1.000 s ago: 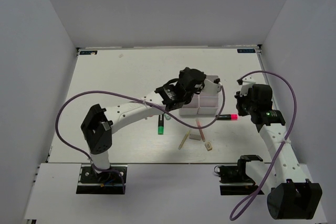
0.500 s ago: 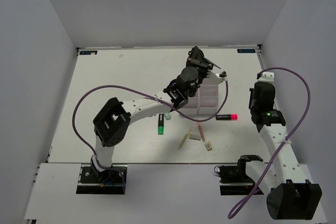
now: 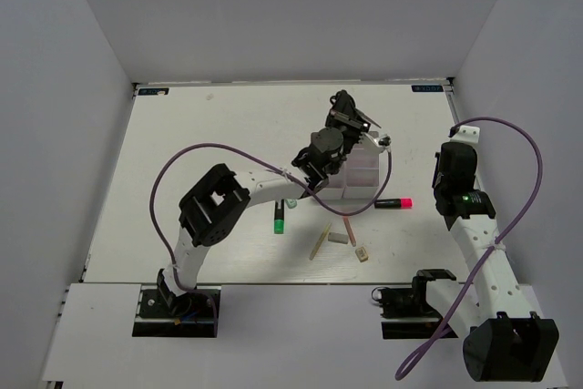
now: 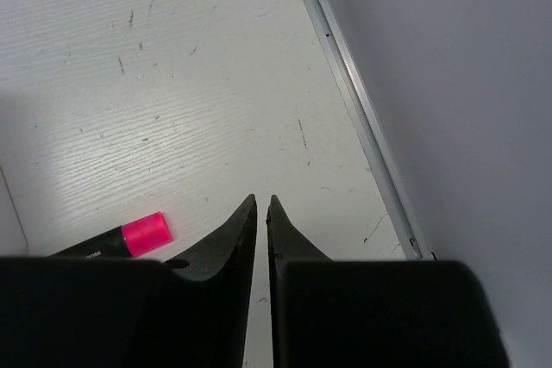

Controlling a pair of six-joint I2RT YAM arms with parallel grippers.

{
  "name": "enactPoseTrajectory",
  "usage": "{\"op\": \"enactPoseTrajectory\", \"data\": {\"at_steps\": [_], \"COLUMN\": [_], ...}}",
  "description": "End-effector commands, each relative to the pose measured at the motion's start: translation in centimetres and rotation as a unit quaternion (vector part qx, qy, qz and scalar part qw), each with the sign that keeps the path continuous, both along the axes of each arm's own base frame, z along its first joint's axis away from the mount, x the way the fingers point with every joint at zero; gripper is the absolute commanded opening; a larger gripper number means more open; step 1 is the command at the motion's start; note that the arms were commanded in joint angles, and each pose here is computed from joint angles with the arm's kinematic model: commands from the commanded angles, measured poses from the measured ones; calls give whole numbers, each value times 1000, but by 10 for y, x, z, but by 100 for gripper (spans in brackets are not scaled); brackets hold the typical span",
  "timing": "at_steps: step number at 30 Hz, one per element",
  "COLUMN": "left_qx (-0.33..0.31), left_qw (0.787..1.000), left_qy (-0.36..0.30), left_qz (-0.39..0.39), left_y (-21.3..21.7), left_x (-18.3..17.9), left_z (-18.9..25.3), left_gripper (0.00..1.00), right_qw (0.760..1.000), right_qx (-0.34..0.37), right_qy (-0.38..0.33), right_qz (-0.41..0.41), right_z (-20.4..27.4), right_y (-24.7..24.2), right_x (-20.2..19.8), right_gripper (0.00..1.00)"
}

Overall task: Sort the stationery into containers
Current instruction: Place the stationery in the storage box.

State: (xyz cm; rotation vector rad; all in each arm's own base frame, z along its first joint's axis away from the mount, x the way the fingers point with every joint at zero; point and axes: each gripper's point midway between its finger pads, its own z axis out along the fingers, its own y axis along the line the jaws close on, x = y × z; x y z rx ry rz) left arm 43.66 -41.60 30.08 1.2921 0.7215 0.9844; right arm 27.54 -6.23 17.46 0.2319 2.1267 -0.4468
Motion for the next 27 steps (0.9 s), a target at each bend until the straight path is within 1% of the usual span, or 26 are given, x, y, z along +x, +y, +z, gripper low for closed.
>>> {"op": "enactPoseTrajectory", "data": {"at_steps": [1,10,12,17,23,27], "left_qx": [-22,-1,-2,3,12,10], "left_qw": [999,1000,1000,1000,1000,1000], "left_qy": [-26,-17,-18,-12,0,3], "left_qz": [-14,-21,-24,-28,-22,-20], "left_y": [3,3,2,-4,2,1], "left_x": [-11,-22,-24,-23,-17,-13], "left_z": [21,-2,0,-8,-24,-26], "left_gripper": [0,0,0,0,0,0], "right_qw": [999,999,999,999,999,999], "right_qx": [6,6,6,5,4,3], "right_qy": [-35,-36,-35,-37,-39,-41], "right_qz": [-14,-12,-11,-11,-13,-12], "right_z": [17,17,17,18,18,20], "right_y": [-1,-1,0,-1,-1,-2], "right_x": [6,7,7,6,6,6], "right_gripper": [12,12,12,12,12,12]}}
